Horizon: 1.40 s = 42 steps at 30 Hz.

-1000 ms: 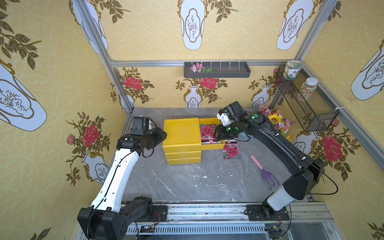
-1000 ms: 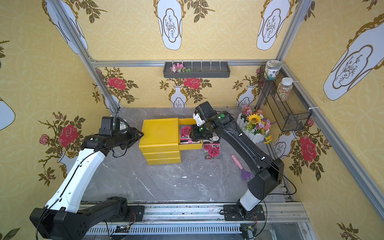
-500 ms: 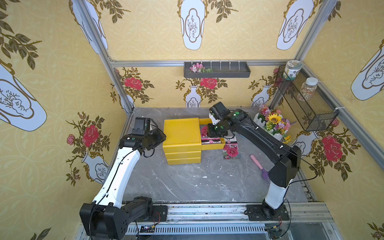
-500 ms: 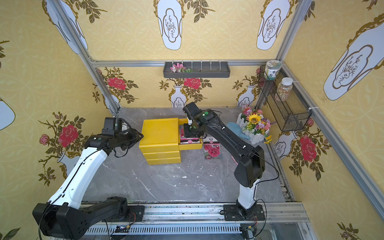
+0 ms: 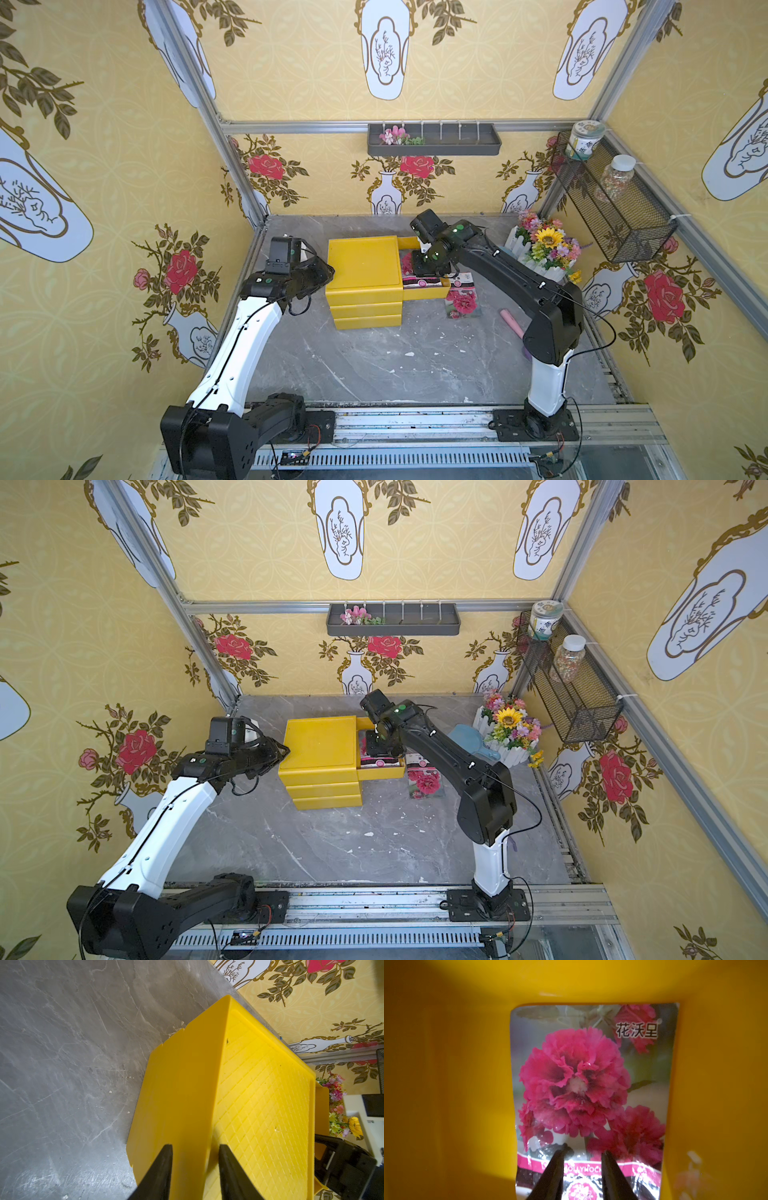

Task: Take the seed bags out of the drawer
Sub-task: Pick up the seed packet from the drawer.

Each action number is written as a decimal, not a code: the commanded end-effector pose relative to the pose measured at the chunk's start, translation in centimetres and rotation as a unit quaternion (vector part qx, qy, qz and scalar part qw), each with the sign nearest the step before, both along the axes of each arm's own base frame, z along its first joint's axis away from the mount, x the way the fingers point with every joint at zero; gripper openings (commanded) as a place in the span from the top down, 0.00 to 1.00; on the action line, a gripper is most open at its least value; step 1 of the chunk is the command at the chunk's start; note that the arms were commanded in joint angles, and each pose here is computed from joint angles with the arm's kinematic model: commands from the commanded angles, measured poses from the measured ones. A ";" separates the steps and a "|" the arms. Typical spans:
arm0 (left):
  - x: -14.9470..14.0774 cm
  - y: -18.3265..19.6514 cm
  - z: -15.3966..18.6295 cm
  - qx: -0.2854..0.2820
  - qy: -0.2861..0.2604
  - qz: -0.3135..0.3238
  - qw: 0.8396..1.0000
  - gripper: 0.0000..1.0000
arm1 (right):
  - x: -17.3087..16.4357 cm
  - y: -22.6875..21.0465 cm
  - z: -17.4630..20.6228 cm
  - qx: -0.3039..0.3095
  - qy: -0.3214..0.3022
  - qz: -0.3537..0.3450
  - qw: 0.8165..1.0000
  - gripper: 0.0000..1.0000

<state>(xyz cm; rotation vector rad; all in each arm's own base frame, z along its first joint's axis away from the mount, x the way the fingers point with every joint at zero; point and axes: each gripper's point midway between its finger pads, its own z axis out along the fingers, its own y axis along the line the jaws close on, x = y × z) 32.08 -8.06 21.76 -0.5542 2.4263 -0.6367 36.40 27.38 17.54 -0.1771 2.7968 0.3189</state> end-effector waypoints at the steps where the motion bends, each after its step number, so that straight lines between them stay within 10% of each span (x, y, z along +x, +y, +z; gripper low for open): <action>1: -1.4 0.5 -2.1 0.020 0.045 -0.003 0.999 0.59 | 0.6 0.4 -0.5 -0.004 -0.007 -0.004 1.000 0.65; 29: -1.7 0.5 -1.8 0.020 0.048 -0.004 0.999 0.59 | 0.0 3.5 1.1 0.129 0.023 0.010 0.991 0.65; 42: -1.3 0.6 -1.7 0.024 0.047 0.000 0.999 0.59 | 0.5 -0.3 1.4 0.022 -0.007 0.009 1.000 0.62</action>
